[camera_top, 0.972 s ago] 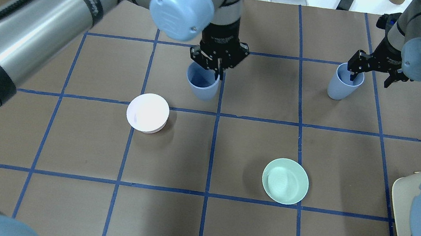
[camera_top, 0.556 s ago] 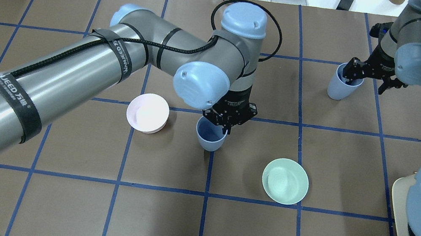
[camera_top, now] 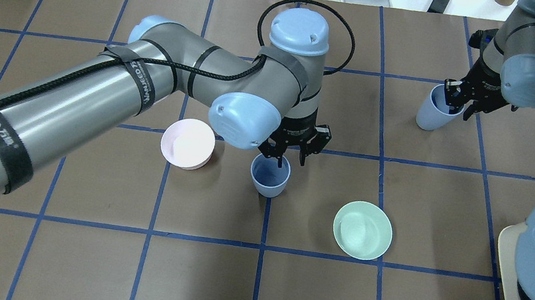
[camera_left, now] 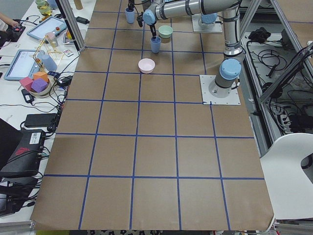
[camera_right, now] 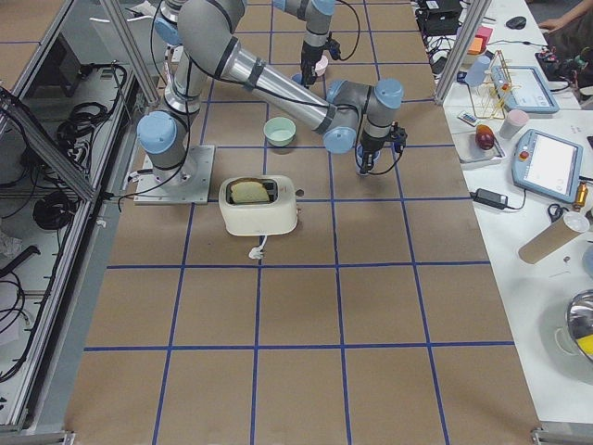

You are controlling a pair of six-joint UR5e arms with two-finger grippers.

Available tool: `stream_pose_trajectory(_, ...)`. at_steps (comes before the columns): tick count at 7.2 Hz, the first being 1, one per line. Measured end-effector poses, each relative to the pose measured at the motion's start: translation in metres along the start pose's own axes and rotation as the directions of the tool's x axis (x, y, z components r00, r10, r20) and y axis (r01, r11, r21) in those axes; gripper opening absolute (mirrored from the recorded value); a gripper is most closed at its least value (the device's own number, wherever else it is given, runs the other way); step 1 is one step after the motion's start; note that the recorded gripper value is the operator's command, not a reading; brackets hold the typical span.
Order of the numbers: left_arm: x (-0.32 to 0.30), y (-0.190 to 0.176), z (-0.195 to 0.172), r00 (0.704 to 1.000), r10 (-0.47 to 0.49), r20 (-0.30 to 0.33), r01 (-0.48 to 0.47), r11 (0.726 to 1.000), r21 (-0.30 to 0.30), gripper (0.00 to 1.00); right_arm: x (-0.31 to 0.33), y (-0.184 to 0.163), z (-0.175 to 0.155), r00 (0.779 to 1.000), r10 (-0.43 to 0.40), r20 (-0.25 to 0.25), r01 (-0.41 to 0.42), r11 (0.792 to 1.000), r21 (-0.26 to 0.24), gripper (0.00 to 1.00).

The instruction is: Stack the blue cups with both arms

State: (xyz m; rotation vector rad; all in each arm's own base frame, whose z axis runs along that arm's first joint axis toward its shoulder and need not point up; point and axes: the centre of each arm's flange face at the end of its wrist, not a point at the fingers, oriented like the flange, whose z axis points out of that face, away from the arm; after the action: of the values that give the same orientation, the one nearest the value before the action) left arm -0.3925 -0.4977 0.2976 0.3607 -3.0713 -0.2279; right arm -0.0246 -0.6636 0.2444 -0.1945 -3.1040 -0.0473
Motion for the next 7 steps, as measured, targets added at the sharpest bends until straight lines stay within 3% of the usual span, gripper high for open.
stream_pose_trajectory(2, -0.049, -0.027, -0.106, 1.0, -0.003, 0.006, 0.004, 1.0, -0.026, 1.0, 0.0, -0.001, -0.023, 1.0, 0.003, -0.003, -0.003, 1.0, 0.008, 0.0)
stream_pose_trajectory(4, -0.141, -0.052, -0.206, 0.999, 0.033, -0.012, -0.034, 0.998, -0.047, 0.92, -0.015, 0.004, -0.079, 0.999, 0.029, 0.026, -0.028, 0.999, -0.017, 0.0)
stream_pose_trajectory(5, -0.183, -0.051, -0.239, 0.996, 0.084, -0.035, -0.085, 0.996, -0.016, 0.91, -0.043, 0.015, -0.114, 0.996, 0.06, 0.064, -0.058, 0.998, -0.032, 0.0)
stream_pose_trajectory(6, -0.205, -0.046, -0.261, 0.989, 0.141, -0.052, -0.138, 0.989, 0.06, 0.96, -0.084, 0.034, -0.14, 0.992, 0.092, 0.085, -0.088, 0.995, -0.049, 0.0)
stream_pose_trajectory(7, -0.216, -0.05, -0.267, 0.982, 0.181, -0.045, -0.169, 0.967, 0.192, 1.0, -0.138, 0.062, -0.158, 0.989, 0.121, 0.084, -0.114, 0.99, -0.079, 0.0)
